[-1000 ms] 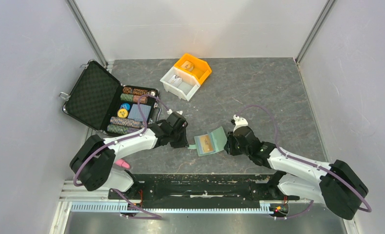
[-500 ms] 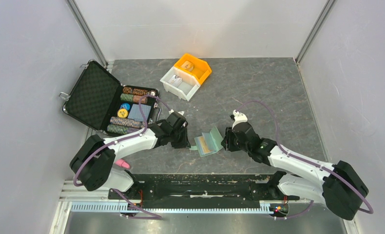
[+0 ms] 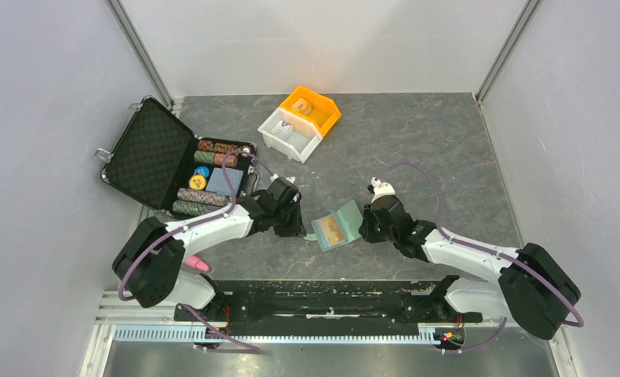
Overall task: Take the credit cards out of the card holder
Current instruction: Remove the credit card from the card holder.
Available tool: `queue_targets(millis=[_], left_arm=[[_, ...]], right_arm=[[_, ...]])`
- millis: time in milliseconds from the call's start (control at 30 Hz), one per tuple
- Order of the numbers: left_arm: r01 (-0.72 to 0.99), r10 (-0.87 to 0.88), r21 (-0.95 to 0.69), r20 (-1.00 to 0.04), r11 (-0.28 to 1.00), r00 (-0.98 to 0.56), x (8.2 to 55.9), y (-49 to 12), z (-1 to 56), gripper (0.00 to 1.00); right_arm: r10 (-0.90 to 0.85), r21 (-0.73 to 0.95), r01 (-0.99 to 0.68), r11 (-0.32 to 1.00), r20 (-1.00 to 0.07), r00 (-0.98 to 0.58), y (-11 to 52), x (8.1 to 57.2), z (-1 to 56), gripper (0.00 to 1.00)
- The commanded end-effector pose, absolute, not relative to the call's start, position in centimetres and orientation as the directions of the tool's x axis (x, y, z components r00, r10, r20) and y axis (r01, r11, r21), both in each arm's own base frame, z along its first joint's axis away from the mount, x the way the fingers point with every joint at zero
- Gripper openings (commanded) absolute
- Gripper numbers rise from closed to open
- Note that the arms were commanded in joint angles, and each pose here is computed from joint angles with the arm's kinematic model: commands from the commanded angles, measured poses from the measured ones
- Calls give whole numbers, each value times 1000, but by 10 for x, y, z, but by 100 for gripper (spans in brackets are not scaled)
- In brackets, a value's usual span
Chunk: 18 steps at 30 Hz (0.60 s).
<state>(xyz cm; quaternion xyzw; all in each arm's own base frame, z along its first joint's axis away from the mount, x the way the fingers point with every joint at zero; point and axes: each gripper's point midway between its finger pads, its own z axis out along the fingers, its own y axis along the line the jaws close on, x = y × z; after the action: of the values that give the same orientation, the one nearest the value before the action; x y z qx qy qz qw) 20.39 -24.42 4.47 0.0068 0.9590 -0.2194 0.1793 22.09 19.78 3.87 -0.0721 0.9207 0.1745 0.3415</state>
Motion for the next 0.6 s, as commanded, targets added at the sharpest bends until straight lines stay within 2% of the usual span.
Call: queue_targets(millis=[0,100,300,433,567], left_arm=[[147,-31,-406,-401,902,-916,219,-249,64,25],[165,-18,-393,-423,905,-906,225,-250,73,32],[189,-28,-431,-448,882,-893,234,-263,98,38],[205,-26,-470,-439,858,-898,238,-276,101,38],[230,1,-522,-402,821,-916,236,-294,91,33]], right_arm=[[21,329,-280,902,-681,-732,207,222,44,10],[35,354,-283,891,-677,-736,208,218,43,1],[68,422,-276,864,-640,-765,214,207,36,0],[88,434,-263,862,-638,-765,210,204,34,0],[102,457,-255,852,-623,-775,211,199,33,0]])
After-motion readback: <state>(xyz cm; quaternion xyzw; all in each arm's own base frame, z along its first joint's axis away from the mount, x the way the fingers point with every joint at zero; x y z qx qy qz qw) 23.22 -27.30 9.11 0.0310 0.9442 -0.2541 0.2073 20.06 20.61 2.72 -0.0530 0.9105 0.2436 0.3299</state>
